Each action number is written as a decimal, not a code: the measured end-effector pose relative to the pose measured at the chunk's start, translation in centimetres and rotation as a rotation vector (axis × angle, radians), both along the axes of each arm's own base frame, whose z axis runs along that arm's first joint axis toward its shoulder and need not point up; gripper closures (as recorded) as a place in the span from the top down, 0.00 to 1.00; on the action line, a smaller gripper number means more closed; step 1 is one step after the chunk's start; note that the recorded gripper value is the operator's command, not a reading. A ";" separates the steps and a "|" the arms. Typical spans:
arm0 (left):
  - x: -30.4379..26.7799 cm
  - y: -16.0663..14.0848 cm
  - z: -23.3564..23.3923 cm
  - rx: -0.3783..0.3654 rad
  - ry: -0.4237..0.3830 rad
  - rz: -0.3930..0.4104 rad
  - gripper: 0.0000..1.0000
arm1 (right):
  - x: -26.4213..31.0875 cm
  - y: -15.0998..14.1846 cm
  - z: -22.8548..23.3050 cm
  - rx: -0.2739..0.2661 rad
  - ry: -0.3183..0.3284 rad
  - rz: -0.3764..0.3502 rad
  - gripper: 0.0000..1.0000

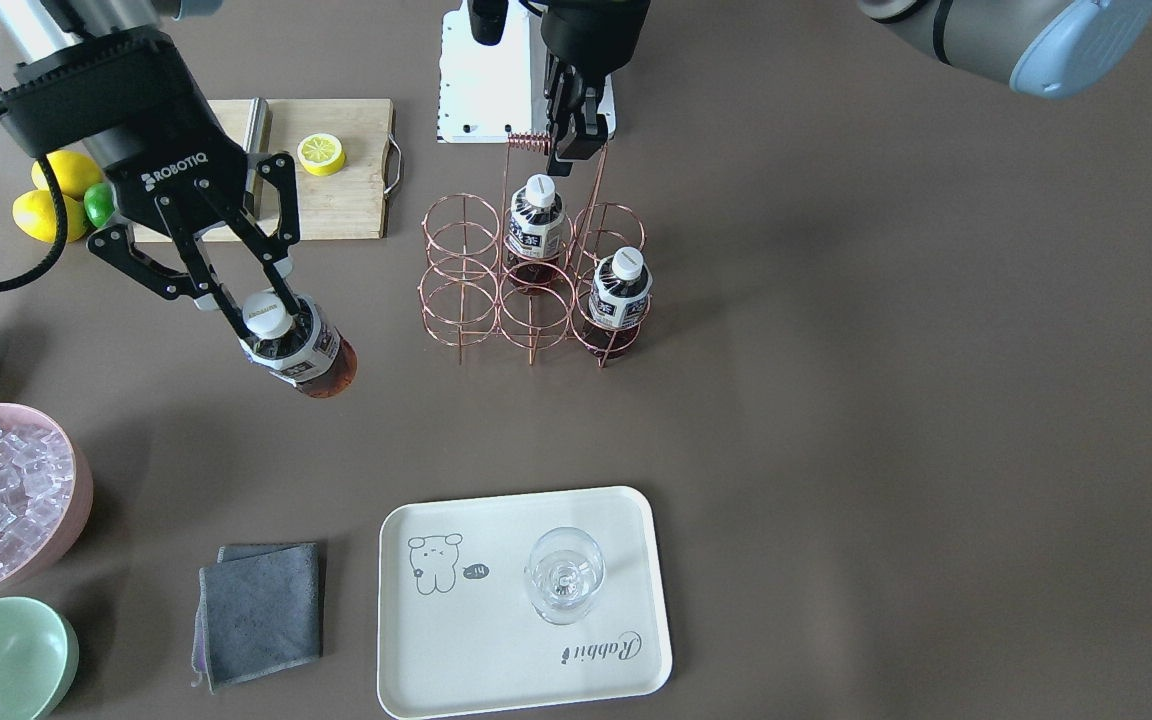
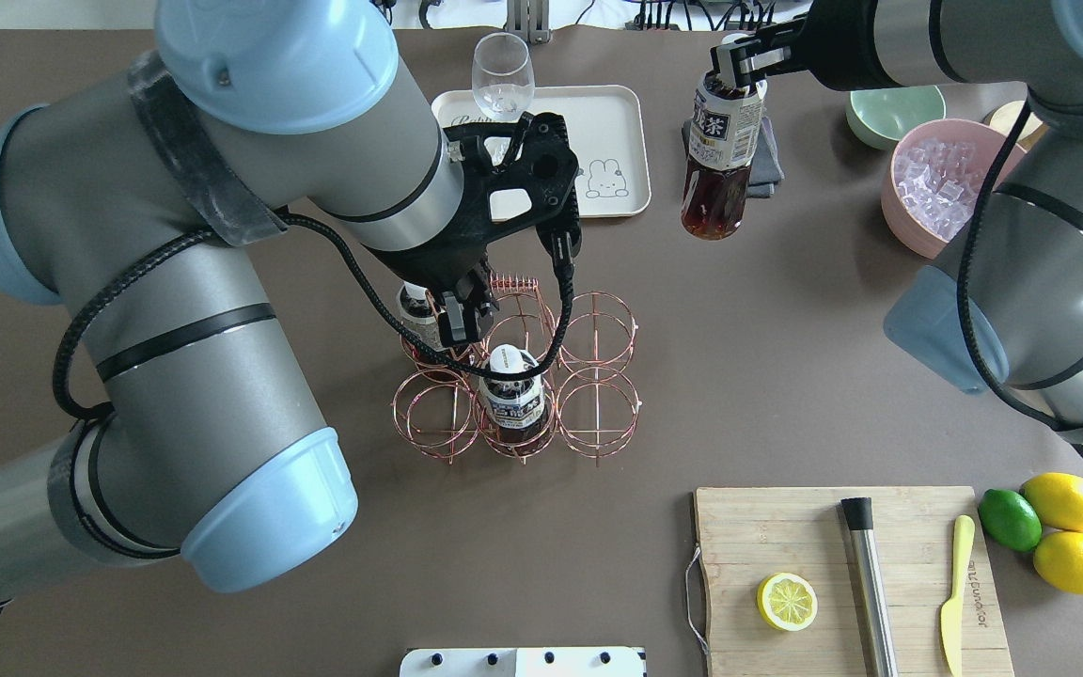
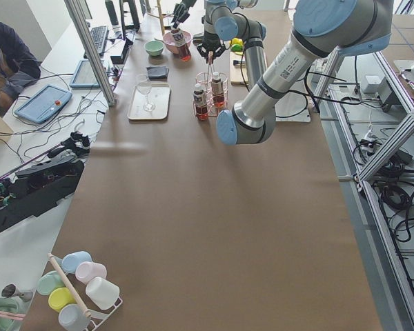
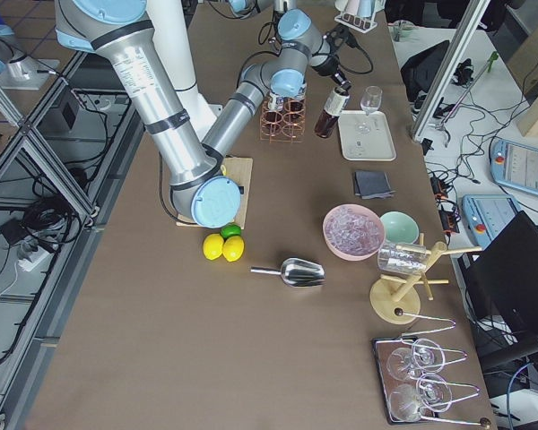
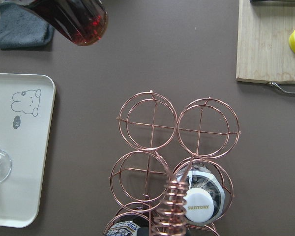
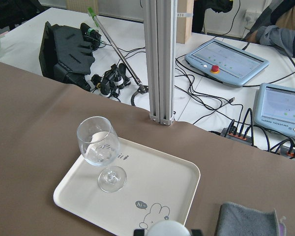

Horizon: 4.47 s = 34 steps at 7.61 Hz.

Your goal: Take tea from basket to plate

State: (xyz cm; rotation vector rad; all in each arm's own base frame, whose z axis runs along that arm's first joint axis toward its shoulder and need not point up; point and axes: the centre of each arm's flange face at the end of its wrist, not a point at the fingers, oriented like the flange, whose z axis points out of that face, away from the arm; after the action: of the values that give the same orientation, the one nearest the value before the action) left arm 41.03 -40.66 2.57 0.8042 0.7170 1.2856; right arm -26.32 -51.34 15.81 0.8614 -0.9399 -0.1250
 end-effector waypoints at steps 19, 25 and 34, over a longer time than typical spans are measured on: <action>-0.3 -0.2 0.0 0.015 -0.006 -0.021 0.00 | -19.4 -12.6 6.3 0.051 -0.087 0.304 1.00; -1.2 -0.8 -0.1 0.019 -0.008 -0.042 0.00 | -19.6 -11.7 5.6 0.068 -0.099 0.300 1.00; -14.3 -8.8 3.3 0.069 -0.106 -0.157 0.00 | -2.3 1.2 10.5 -0.224 0.152 0.196 1.00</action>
State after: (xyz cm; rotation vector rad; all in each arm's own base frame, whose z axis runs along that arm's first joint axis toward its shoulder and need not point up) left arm 26.70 -49.42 5.83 0.8249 0.5167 1.2068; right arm -28.62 -50.10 26.27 0.7210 -0.7075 0.0820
